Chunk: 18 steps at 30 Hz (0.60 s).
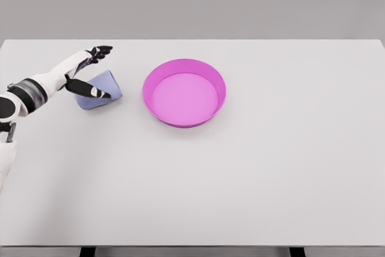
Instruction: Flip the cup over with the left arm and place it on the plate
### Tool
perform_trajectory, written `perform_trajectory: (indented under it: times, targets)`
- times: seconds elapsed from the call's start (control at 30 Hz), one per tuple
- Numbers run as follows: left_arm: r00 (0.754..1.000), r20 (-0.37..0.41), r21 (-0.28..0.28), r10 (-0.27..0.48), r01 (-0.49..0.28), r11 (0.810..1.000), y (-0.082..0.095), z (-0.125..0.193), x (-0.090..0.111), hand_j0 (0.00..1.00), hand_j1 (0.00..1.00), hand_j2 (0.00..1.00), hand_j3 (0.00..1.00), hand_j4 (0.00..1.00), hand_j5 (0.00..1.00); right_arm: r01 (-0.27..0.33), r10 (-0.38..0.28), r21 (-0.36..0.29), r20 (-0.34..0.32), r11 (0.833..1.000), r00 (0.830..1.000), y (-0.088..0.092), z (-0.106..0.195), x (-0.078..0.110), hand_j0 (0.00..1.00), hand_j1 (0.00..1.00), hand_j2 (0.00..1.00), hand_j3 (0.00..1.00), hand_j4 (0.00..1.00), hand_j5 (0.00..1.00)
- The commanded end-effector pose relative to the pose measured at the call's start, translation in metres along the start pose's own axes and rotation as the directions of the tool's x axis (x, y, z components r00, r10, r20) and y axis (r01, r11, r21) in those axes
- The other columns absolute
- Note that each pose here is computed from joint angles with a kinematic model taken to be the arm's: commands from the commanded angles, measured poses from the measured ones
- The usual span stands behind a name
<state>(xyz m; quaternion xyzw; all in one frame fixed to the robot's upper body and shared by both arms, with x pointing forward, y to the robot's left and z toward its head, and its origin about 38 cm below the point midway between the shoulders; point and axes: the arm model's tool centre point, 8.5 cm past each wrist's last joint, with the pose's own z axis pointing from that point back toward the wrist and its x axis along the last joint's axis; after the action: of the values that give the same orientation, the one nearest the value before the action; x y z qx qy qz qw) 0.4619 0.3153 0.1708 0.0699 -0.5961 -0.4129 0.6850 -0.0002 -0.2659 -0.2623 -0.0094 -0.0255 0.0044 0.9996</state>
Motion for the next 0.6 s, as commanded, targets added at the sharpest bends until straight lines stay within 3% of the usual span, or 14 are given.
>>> perform_trajectory:
  times: [0.0, 0.07, 0.1, 0.3, 0.37, 0.47, 0.57]
  targets:
    - [0.999, -0.046, -0.003, 0.029, -0.029, 1.0, -0.002, -0.003, -0.011, 1.0, 1.0, 1.0, 1.0, 1.0, 1.0, 0.0, 0.0, 0.0, 0.001, 1.0, 1.0, 0.0, 0.0, 0.0, 1.0, 1.0, 1.0, 1.0, 1.0, 1.0]
    - [0.987, -0.155, 0.016, 0.044, -0.042, 0.999, 0.002, -0.001, -0.022, 1.0, 1.0, 1.0, 1.0, 1.0, 1.0, 0.0, 0.0, 0.0, 0.001, 1.0, 1.0, 0.0, 0.0, 0.0, 1.0, 1.0, 1.0, 1.0, 1.0, 1.0]
    - [0.984, -0.174, 0.019, 0.049, -0.046, 0.999, 0.002, -0.001, -0.024, 1.0, 1.0, 1.0, 1.0, 1.0, 1.0, 0.0, 0.0, 0.0, 0.001, 1.0, 1.0, 0.0, 0.0, 0.0, 1.0, 1.0, 1.0, 1.0, 1.0, 1.0]
    - [0.982, -0.184, 0.02, 0.047, -0.044, 0.999, 0.003, 0.0, -0.025, 1.0, 1.0, 1.0, 1.0, 1.0, 1.0, 0.0, 0.0, 0.0, -0.001, 1.0, 1.0, 0.0, 0.0, 0.0, 1.0, 1.0, 1.0, 1.0, 1.0, 1.0]
    - [0.98, -0.199, 0.018, 0.011, -0.008, 1.0, 0.001, 0.0, -0.027, 1.0, 1.0, 1.0, 1.0, 1.0, 1.0, 0.0, 0.0, 0.0, 0.001, 1.0, 1.0, 0.0, 0.0, 0.0, 1.0, 1.0, 1.0, 1.0, 1.0, 1.0]
    - [0.962, -0.241, 0.005, -0.126, 0.131, 0.991, -0.002, -0.003, -0.027, 1.0, 1.0, 1.0, 1.0, 1.0, 1.0, 0.0, 0.0, 0.0, 0.001, 1.0, 1.0, 0.0, 0.0, 0.0, 1.0, 1.0, 1.0, 1.0, 1.0, 1.0]
    - [0.961, -0.243, 0.004, -0.134, 0.14, 0.99, -0.002, -0.003, -0.026, 1.0, 1.0, 1.0, 1.0, 1.0, 1.0, 0.0, 0.0, 0.0, -0.001, 1.0, 1.0, 0.0, 0.0, 0.0, 1.0, 1.0, 1.0, 1.0, 1.0, 1.0]
